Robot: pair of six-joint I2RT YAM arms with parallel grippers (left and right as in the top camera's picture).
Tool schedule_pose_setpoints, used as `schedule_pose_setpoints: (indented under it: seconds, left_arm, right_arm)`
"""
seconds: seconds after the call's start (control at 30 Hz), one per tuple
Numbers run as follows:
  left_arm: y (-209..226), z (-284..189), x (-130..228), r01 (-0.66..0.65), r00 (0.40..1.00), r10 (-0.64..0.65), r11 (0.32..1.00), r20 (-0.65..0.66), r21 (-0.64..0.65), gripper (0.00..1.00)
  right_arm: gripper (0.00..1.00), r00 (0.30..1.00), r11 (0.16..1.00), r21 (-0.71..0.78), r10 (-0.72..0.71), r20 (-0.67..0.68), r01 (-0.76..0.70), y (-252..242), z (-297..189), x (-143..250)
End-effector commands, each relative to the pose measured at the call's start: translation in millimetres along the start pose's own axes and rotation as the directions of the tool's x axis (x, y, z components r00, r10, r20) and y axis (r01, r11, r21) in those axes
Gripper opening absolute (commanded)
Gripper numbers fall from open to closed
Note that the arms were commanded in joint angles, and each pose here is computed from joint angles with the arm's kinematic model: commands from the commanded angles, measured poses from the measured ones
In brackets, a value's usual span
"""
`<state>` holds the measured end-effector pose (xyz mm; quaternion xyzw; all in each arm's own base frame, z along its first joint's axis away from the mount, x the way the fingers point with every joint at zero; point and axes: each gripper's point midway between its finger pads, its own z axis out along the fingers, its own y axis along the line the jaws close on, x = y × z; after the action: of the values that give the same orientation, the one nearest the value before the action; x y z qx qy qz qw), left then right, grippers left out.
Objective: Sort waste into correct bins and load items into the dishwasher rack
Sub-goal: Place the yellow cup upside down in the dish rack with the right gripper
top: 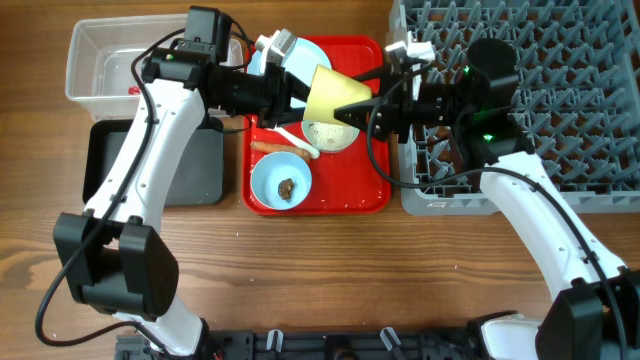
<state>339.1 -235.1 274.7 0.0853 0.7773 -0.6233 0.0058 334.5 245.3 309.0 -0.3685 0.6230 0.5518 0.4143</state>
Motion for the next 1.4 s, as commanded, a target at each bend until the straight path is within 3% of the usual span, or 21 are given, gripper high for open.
schedule_pose_setpoints:
  seconds: [0.0,0.07,0.13,0.23,0.4,0.53,0.63,0.8,0.97,1.23,1.37]
  left_arm:
    - [-2.6,0.6,0.4,-0.012,1.0,0.012,1.0,0.001,-0.01,0.4]
    - [-1.3,0.6,0.1,-0.012,1.0,0.012,1.0,0.003,-0.018,0.52]
    - [0.2,0.6,-0.4,-0.012,1.0,0.012,1.0,0.006,-0.027,0.57]
    - [2.6,0.5,-1.1,-0.012,1.0,0.013,0.999,0.01,-0.041,0.6]
    - [11.8,-0.2,-4.8,-0.019,0.999,0.022,0.995,0.027,-0.096,0.62]
    - [35.6,-4.7,-13.7,-0.022,0.997,0.039,0.971,0.068,-0.237,0.62]
    - [64.1,-15.5,-23.8,-0.009,0.991,0.061,0.914,0.116,-0.406,0.62]
    - [95.6,-35.3,-33.2,0.026,0.982,0.089,0.808,0.165,-0.589,0.62]
    - [111.0,-48.3,-37.6,0.05,0.976,0.106,0.736,0.188,-0.675,0.62]
    - [119.5,-53.9,-39.6,0.064,0.975,0.109,0.702,0.196,-0.709,0.62]
    - [123.8,-58.6,-39.7,0.074,0.973,0.111,0.676,0.201,-0.733,0.62]
  right_arm:
    - [0.46,1.0,1.0,0.004,-0.029,0.006,0.029,-2.0,-3.5,-5.5]
    - [0.45,1.0,1.0,0.004,-0.029,0.009,0.029,-4.1,-10.4,-6.8]
    - [0.44,1.0,1.0,0.013,-0.01,0.016,0.01,-8.8,-21.2,-8.8]
    - [0.43,0.999,0.998,0.043,0.037,0.031,-0.038,-19.7,-42.5,-11.1]
    - [0.43,0.971,0.95,0.204,0.219,0.095,-0.235,-57.4,-90.2,-3.5]
    - [0.43,0.926,0.843,0.383,0.34,0.164,-0.377,-80.0,-120.4,9.9]
    - [0.45,0.902,0.718,0.549,0.38,0.204,-0.427,-84.5,-141.8,16.7]
    - [0.46,0.874,0.443,0.792,0.434,0.219,-0.419,-73.0,-184.4,22.7]
    - [0.46,0.814,0.172,0.917,0.539,0.217,-0.359,-50.8,-224.4,43.4]
    - [0.46,0.698,0.047,0.965,0.699,0.152,-0.257,-48.7,-221.1,95.1]
    - [0.47,0.601,0.041,0.975,0.793,0.101,-0.219,-57.9,-207.8,127.2]
